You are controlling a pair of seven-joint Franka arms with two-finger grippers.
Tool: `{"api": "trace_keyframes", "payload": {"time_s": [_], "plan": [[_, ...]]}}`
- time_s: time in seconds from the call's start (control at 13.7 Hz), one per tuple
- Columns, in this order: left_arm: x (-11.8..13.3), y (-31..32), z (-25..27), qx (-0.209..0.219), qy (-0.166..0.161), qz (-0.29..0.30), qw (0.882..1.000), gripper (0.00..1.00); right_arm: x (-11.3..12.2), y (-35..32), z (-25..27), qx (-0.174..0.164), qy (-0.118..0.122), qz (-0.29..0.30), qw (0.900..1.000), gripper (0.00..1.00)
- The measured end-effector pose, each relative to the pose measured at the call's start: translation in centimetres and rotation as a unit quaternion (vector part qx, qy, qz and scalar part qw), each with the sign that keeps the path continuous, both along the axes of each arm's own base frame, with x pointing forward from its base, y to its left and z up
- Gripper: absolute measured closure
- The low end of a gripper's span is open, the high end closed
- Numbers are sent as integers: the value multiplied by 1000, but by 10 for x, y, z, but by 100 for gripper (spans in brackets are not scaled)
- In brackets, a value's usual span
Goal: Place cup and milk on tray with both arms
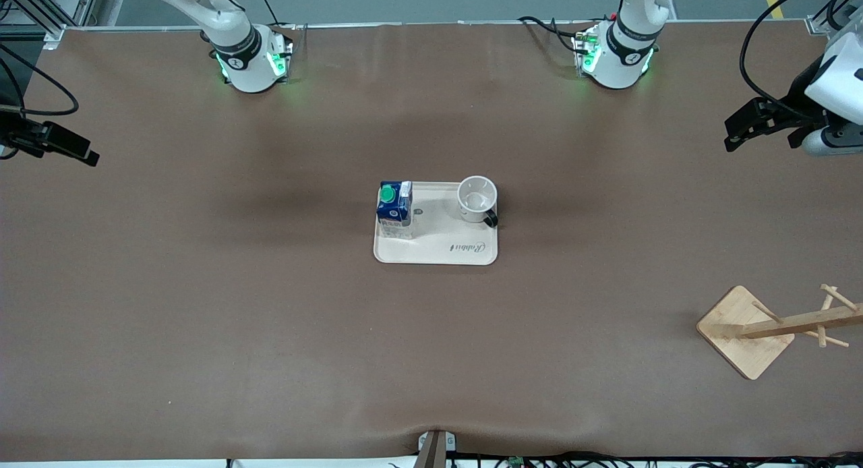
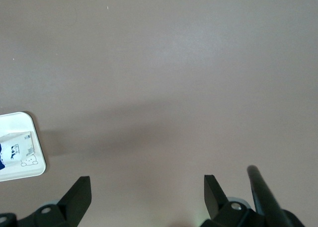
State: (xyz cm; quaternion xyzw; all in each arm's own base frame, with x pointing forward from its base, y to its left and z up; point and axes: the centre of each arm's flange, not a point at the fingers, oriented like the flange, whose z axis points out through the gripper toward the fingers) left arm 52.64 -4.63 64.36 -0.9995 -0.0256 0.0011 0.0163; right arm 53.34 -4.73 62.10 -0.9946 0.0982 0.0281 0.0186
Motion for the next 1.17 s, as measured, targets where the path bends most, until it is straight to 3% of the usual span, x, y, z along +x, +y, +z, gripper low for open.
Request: {"api": "trace_keyframes", "payload": {"time_s": [0.44, 1.17], "plan": [[-5, 2, 18, 0, 1, 8, 1000, 0, 2, 2, 19, -2, -23, 1, 1000, 0], [-9, 2, 19, 1, 14, 8, 1000, 0, 6, -4, 12, -3, -16, -7, 1000, 0]]}}
